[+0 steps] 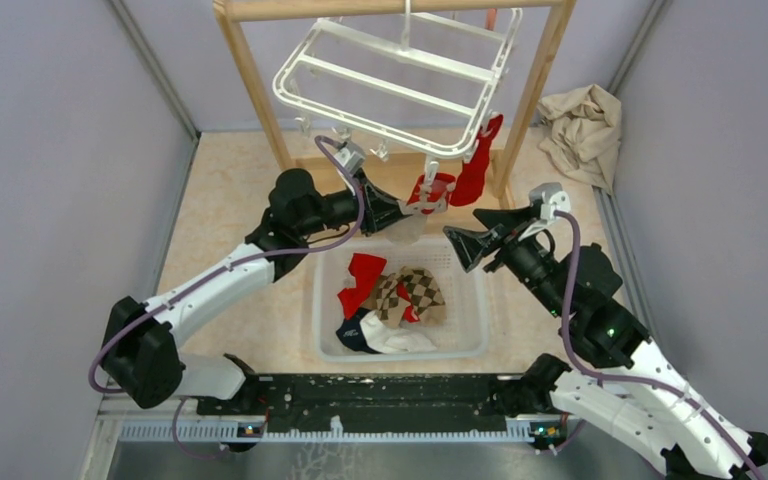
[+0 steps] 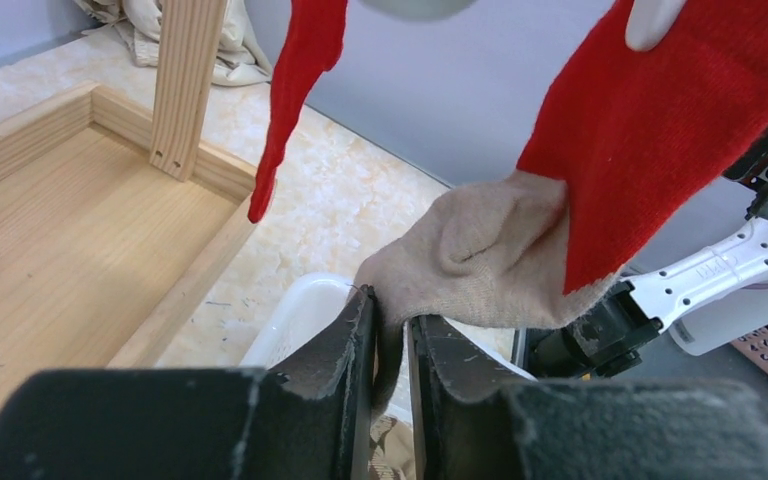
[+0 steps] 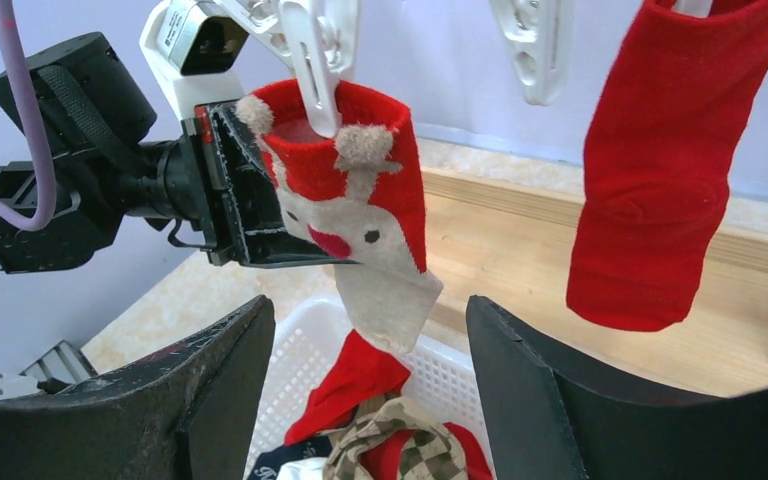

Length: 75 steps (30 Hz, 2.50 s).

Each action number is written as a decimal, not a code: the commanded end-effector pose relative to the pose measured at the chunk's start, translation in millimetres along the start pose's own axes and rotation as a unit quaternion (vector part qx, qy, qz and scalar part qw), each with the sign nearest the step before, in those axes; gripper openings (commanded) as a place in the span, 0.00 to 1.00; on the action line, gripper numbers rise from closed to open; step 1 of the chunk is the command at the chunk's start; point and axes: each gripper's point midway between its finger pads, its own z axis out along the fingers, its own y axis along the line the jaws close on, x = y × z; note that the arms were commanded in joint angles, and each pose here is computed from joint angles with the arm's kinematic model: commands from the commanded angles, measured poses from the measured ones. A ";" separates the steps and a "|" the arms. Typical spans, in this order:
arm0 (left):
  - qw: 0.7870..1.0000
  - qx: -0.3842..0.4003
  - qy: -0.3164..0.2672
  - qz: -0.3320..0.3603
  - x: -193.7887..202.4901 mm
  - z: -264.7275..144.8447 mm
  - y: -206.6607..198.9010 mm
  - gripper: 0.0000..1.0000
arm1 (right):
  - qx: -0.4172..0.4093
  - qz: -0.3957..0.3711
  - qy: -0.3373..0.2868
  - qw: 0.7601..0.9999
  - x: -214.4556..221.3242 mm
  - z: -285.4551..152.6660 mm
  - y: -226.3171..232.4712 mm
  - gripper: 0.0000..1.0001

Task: Remove the socks clipped to the hanger
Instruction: Remove the sock from the hanger.

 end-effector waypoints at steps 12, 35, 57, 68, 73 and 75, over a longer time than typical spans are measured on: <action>0.996 0.080 -0.019 -0.031 -30.6 -8.6 -47.6 0.27 | -0.041 0.004 -0.017 0.999 17.7 -2.4 8.0 0.71; 0.974 0.160 -0.081 -0.139 -39.7 -22.0 -78.4 0.30 | -0.097 0.033 -0.018 0.995 69.4 8.9 18.2 0.77; 0.938 0.224 -0.123 -0.233 -16.6 -30.2 -84.2 0.45 | -0.148 0.066 -0.044 0.986 65.4 25.7 38.3 0.24; 0.962 0.151 -0.095 -0.208 -14.3 -20.6 -69.5 0.66 | -0.111 0.042 -0.013 0.993 66.3 30.1 27.3 0.00; 0.971 0.115 -0.087 -0.192 -16.4 -19.8 -63.5 0.69 | -0.075 0.020 0.004 0.997 65.4 29.0 15.0 0.00; 0.975 0.095 -0.084 -0.184 -18.4 -19.7 -59.4 0.70 | -0.062 0.012 0.008 0.998 63.3 28.4 10.5 0.00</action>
